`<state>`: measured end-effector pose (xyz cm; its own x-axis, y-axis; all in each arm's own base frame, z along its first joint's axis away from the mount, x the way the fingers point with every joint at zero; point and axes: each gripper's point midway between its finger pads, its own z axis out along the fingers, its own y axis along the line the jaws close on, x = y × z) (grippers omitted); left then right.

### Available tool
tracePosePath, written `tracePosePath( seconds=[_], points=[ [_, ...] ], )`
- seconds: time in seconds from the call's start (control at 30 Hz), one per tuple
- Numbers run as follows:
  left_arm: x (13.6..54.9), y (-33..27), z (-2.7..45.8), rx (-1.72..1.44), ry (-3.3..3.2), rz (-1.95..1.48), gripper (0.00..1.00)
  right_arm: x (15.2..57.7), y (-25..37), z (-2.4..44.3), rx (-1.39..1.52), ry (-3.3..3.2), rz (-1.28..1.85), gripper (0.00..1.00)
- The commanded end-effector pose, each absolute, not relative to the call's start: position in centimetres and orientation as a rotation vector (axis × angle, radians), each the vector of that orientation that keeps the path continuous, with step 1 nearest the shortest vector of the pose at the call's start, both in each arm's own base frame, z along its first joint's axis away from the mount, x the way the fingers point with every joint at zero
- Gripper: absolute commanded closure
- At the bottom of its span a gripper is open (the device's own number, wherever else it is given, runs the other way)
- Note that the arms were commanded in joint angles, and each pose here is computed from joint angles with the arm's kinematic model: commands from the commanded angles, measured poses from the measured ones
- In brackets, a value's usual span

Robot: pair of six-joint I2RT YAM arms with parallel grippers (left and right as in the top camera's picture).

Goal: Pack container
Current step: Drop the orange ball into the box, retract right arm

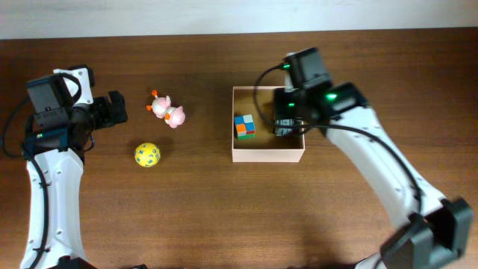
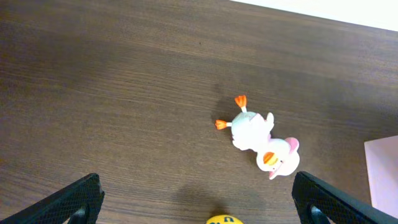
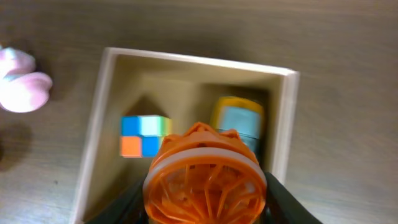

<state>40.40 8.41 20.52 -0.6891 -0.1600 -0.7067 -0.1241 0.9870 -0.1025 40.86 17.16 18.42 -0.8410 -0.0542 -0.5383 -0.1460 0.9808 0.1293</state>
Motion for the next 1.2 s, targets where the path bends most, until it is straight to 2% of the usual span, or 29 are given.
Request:
tracePosePath(
  seconds=[0.0,0.3,0.43,0.57,0.73,0.83,1.0,1.17],
  points=[
    [40.8,8.7,21.0,-0.183,2.33,-0.043,0.01,41.9,18.3,14.9,-0.159,2.61,0.19,0.56],
    [40.8,8.7,21.0,-0.183,2.33,-0.043,0.01,44.2,19.8,8.7,-0.172,2.661,0.202,0.54],
    [40.8,8.7,21.0,-0.183,2.33,-0.043,0.01,44.5,20.0,8.4,-0.175,2.656,0.205,0.33],
    [40.8,8.7,21.0,-0.183,2.33,-0.043,0.01,44.8,20.1,9.2,-0.222,2.629,0.202,0.25],
    [40.8,8.6,21.0,-0.178,2.329,-0.054,0.01,44.9,19.7,14.3,-0.231,2.556,0.205,0.21],
    [40.9,7.8,21.2,-0.155,2.321,-0.105,0.01,44.4,18.3,18.5,-0.196,2.528,0.211,0.13],
    [41.2,6.9,23.5,-0.123,2.307,-0.114,0.0,42.1,12.4,25.7,-0.055,2.516,0.19,0.09],
    [42.7,5.9,25.8,-0.081,2.321,0.004,0.03,40.2,6.9,29.2,0.102,2.499,0.262,0.08]
  ],
)
